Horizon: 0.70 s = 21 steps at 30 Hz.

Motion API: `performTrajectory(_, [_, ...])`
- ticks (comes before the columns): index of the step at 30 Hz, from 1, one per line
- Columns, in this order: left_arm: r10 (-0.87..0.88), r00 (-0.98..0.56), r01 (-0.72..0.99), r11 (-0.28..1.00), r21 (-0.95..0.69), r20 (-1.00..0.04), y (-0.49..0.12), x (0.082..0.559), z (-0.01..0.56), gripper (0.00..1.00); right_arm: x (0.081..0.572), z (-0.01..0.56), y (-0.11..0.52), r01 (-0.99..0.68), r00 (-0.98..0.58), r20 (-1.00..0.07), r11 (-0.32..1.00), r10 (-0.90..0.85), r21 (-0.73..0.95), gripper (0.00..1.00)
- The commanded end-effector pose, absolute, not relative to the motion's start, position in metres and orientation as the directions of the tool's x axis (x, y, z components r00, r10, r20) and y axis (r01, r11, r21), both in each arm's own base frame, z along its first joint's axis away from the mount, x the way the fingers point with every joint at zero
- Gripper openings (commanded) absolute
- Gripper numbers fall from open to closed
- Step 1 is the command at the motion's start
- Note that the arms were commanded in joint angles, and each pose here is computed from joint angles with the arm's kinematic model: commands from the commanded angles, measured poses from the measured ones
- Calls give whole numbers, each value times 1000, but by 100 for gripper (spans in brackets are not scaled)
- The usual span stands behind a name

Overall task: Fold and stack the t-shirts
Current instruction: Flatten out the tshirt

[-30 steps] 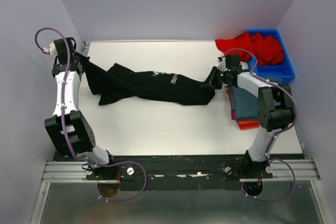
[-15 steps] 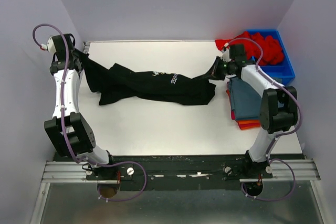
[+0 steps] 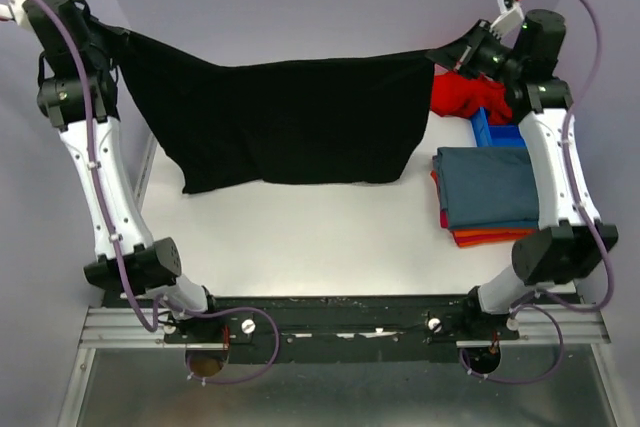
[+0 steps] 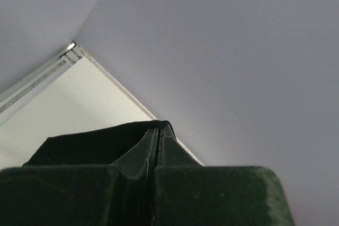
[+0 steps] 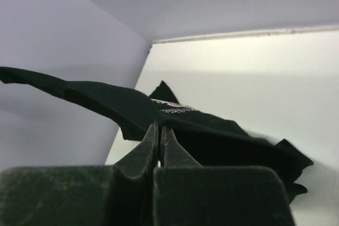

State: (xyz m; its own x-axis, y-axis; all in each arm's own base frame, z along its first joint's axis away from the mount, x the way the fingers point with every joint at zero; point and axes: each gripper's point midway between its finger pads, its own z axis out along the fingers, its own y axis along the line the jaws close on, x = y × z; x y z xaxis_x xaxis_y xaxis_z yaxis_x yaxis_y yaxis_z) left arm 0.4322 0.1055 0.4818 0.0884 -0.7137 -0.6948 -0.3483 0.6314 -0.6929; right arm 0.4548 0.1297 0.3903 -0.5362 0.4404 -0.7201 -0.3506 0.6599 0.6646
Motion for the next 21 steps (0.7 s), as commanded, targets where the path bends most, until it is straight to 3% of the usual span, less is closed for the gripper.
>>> performTrajectory(1, [-658, 224, -276, 664, -695, -718, 101, 355, 543, 0, 384, 473, 131, -531, -349, -841, 652, 414, 541, 1])
performTrajectory(7, [-524, 488, -142, 741, -656, -698, 76, 237, 637, 0, 281, 543, 116, -597, -29, -909, 722, 416, 349, 1])
performTrajectory(13, [-448, 667, -17, 789, -614, -595, 53, 153, 711, 0, 205, 598, 91, -536, 240, -879, 811, 411, 233, 1])
performTrajectory(17, [-500, 662, 46, 771, -635, -558, 54, 173, 717, 0, 220, 602, 76, -452, 245, -881, 852, 404, 265, 1])
performTrajectory(21, [-586, 546, 18, 722, -691, -598, 72, 255, 679, 0, 290, 567, 73, -375, 79, -910, 858, 408, 352, 1])
